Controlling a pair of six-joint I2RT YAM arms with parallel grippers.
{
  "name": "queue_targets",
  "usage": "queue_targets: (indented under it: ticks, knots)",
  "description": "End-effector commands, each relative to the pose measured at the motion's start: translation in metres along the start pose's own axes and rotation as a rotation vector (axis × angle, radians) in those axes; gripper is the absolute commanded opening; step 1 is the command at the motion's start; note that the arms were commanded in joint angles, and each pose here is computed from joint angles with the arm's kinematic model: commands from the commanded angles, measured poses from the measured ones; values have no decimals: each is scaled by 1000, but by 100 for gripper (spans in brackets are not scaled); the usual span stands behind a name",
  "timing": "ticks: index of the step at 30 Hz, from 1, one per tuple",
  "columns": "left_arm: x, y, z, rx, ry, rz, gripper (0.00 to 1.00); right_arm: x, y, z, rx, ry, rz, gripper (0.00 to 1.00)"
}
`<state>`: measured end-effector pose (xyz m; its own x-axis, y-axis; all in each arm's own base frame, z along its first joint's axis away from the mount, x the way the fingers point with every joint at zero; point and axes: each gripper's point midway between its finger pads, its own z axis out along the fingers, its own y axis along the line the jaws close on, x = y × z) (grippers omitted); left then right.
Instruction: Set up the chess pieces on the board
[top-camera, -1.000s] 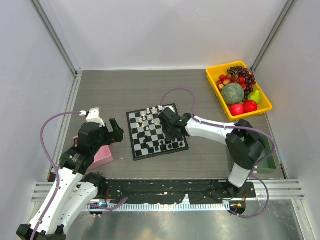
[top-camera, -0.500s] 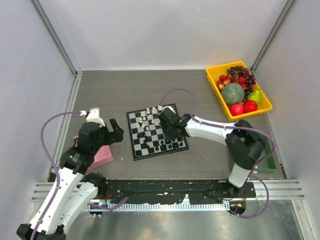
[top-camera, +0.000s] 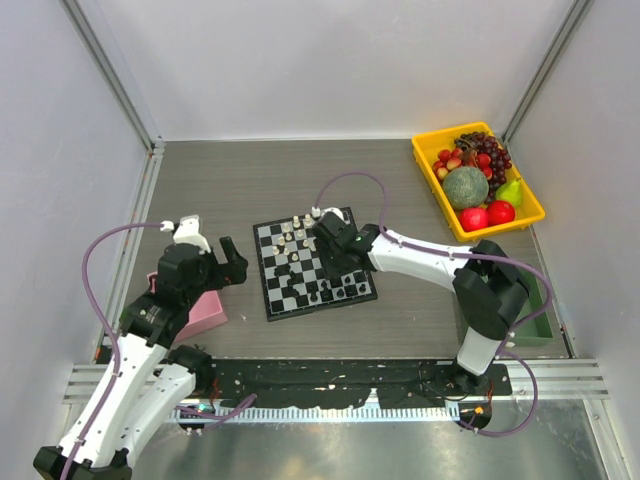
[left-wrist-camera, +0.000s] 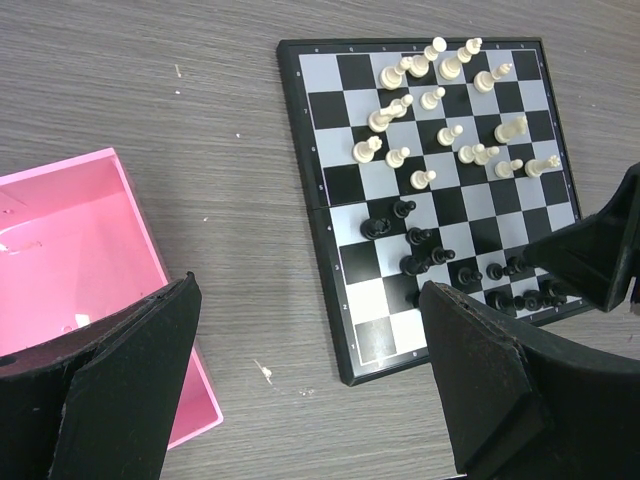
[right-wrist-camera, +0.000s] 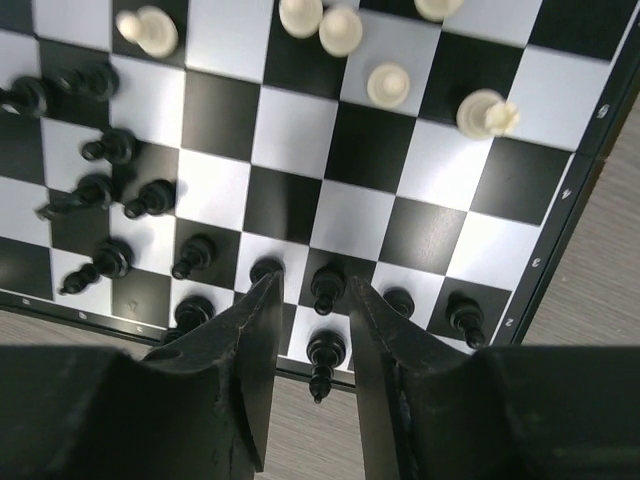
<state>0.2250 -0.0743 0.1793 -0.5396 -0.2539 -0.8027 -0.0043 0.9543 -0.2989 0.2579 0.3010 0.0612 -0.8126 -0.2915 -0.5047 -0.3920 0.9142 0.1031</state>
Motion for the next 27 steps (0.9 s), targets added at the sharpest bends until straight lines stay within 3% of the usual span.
queue_targets:
  ticks: [1,12,27]
  knots:
    - [-11,-3,-3,12,-44,7,100,-49,8,-36,-6,-147,0,40]
    - [-12,8,-8,-36,-64,6,100,-54,61,-50,-130,-160,-53,43]
    - [-27,25,-28,-94,-211,-54,100,-26,117,-31,-190,-85,-136,44]
